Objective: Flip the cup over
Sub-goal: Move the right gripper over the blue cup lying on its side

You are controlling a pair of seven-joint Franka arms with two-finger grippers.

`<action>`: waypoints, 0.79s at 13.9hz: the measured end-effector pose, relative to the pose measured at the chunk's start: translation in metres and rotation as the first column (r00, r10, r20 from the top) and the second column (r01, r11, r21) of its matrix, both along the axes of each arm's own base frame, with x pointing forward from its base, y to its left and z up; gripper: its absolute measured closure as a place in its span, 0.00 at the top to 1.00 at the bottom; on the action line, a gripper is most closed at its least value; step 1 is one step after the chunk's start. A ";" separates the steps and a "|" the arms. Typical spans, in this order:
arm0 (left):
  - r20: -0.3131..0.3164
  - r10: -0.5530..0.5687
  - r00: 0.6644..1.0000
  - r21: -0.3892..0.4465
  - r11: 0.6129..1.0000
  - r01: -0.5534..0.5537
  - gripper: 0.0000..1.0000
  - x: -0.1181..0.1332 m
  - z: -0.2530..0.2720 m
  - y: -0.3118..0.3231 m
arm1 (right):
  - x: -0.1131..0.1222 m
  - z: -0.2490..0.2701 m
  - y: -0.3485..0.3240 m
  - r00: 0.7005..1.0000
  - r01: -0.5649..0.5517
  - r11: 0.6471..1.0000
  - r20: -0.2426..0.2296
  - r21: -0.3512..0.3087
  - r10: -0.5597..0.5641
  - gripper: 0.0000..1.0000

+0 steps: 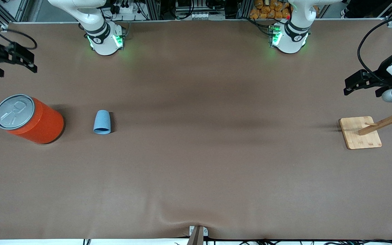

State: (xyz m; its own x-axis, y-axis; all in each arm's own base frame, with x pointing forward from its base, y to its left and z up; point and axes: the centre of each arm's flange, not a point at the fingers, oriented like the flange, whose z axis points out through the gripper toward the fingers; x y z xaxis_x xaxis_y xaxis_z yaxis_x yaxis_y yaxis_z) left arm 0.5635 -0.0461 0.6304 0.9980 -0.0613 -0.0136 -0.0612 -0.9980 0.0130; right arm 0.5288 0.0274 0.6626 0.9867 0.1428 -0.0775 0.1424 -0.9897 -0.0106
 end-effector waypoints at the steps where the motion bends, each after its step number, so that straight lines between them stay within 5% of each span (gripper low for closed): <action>1: 0.000 0.000 1.000 0.000 1.000 0.000 1.00 0.000 0.000 0.000 | 0.007 -0.016 0.000 0.999 -0.002 1.000 -0.038 0.000 0.001 1.00; 3: 0.000 0.000 1.000 0.000 1.000 0.000 1.00 0.000 0.000 0.000 | 0.022 -0.063 0.001 0.986 -0.005 1.000 -0.168 0.000 0.005 1.00; 6: 0.000 -0.001 1.000 0.000 1.000 0.001 1.00 0.000 0.000 0.000 | 0.044 -0.129 0.006 0.962 -0.011 1.000 -0.274 0.018 0.016 1.00; 8: 0.000 -0.002 1.000 0.000 1.000 0.002 1.00 0.000 0.000 -0.001 | 0.050 -0.175 0.011 0.955 0.001 0.998 -0.295 0.057 0.016 1.00; 11: 0.000 -0.001 1.000 0.000 1.000 0.001 1.00 0.000 0.000 -0.001 | 0.042 -0.248 0.016 0.968 0.013 0.997 -0.252 0.070 0.005 1.00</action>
